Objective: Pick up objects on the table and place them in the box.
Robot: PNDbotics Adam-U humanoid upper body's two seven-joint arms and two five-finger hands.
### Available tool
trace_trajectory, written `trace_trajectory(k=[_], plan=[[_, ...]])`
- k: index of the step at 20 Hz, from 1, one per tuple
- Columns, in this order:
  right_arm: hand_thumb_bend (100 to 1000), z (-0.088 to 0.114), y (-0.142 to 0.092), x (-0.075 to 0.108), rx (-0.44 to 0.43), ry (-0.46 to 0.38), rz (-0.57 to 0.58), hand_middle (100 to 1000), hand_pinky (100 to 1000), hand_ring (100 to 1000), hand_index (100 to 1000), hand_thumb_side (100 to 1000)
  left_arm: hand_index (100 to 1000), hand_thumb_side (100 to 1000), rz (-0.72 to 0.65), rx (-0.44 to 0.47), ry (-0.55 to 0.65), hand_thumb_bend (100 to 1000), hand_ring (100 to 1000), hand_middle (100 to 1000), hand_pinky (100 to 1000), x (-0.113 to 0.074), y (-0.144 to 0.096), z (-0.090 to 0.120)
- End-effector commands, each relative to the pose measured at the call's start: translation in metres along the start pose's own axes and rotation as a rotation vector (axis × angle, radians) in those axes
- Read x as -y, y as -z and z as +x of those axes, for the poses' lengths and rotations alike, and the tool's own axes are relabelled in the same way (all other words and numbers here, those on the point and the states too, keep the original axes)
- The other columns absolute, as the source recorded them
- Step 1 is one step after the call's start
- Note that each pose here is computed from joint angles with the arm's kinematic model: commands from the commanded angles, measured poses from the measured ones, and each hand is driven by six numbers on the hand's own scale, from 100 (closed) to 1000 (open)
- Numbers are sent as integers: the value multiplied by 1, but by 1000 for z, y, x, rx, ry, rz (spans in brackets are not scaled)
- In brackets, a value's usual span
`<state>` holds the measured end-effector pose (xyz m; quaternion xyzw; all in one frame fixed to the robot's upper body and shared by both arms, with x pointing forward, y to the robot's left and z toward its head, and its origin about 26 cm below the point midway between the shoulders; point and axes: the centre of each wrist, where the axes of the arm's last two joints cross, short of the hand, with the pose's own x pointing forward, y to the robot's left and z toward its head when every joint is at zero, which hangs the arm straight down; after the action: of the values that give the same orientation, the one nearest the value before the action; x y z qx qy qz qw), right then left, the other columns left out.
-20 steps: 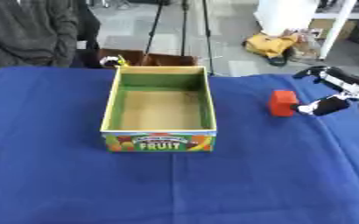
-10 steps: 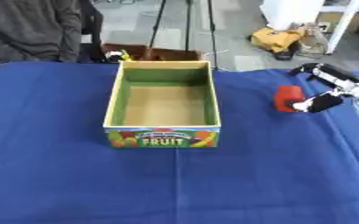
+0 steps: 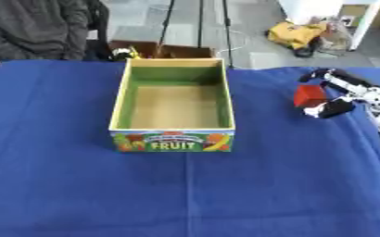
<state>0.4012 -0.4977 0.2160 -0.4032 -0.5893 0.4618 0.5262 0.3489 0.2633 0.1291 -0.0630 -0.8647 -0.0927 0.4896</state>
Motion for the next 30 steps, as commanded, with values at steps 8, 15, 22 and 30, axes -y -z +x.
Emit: trace_trajectory(k=[8, 15, 22, 30], plan=[[100, -11, -8, 11, -82, -20, 30, 817, 765, 929, 870, 100, 810, 814, -23, 36, 11, 755, 739, 652, 615, -2, 5, 10], [100, -12, -9, 7, -92, 12, 33, 710, 483, 620, 797, 100, 810, 813, -19, 34, 10, 754, 740, 652, 615, -3, 4, 9], [100, -1, -4, 11, -48, 50, -65, 323, 271, 394, 511, 100, 810, 813, -14, 31, 13, 752, 740, 651, 615, -3, 4, 8], [100, 23, 6, 16, 61, 104, -161, 221, 195, 332, 416, 115, 811, 811, 1, 24, 18, 753, 741, 653, 617, -4, 1, 5]])
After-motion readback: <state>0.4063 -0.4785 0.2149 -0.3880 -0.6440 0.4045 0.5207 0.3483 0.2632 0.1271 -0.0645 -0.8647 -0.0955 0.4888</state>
